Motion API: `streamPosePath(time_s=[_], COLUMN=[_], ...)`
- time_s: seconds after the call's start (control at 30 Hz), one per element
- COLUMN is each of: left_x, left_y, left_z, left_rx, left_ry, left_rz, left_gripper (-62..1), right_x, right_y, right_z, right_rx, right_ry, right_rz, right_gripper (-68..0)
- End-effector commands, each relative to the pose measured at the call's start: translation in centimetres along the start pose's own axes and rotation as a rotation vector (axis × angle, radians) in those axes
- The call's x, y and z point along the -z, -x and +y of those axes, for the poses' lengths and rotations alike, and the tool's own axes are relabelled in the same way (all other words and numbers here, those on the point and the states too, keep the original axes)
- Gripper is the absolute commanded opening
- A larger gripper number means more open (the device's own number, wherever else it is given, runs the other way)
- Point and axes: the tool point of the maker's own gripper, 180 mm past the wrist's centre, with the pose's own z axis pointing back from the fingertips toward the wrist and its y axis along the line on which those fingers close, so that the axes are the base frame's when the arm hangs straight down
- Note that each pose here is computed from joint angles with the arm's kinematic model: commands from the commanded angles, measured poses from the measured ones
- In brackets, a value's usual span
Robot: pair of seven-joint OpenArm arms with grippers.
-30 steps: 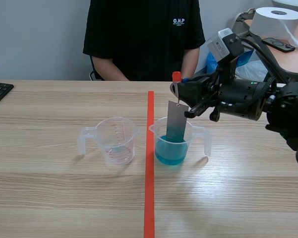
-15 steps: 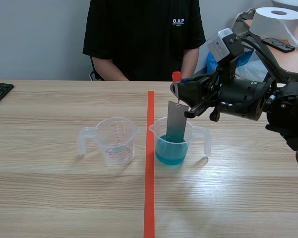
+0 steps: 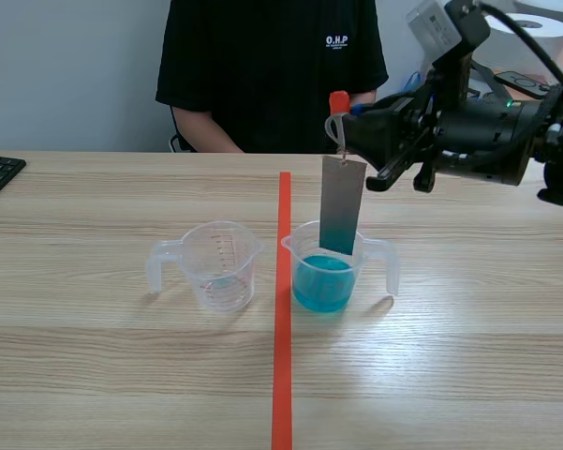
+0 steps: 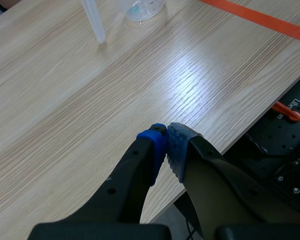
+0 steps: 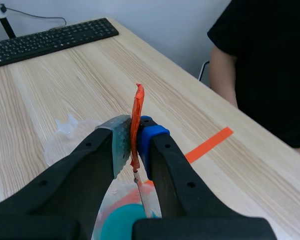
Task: Do the redox reaction experiment.
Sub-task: 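Hold the plate still in the solution, then raise the plate and point at it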
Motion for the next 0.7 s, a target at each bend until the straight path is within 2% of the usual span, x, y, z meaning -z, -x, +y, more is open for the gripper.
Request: streamPosePath(time_s=[0.0,0.3,0.67], left_x=[-0.2,-0.2,-0.5], left_y=[-0.6,-0.6,-0.5], left_z=[0.2,0.2,-0.1], left_rx=[0.007,0.007,0.000], left_ry=[0.002,0.002,0.008], left_rz=[-0.023,-0.023,-0.014], left_gripper=[-57.0,-57.0,-57.0], right_x=[-0.2,-1.0,-2.3], right_y=[-2.5,-6.1,-9.5], right_z=[0.0,2.3,3.1], right_rx=[-0.039,-0.079,-0.110], right_ry=[-0.020,-0.096,-0.109], right_rz=[-0.046,-0.064,-0.097], right_gripper=[-66.0,-65.8,-65.8])
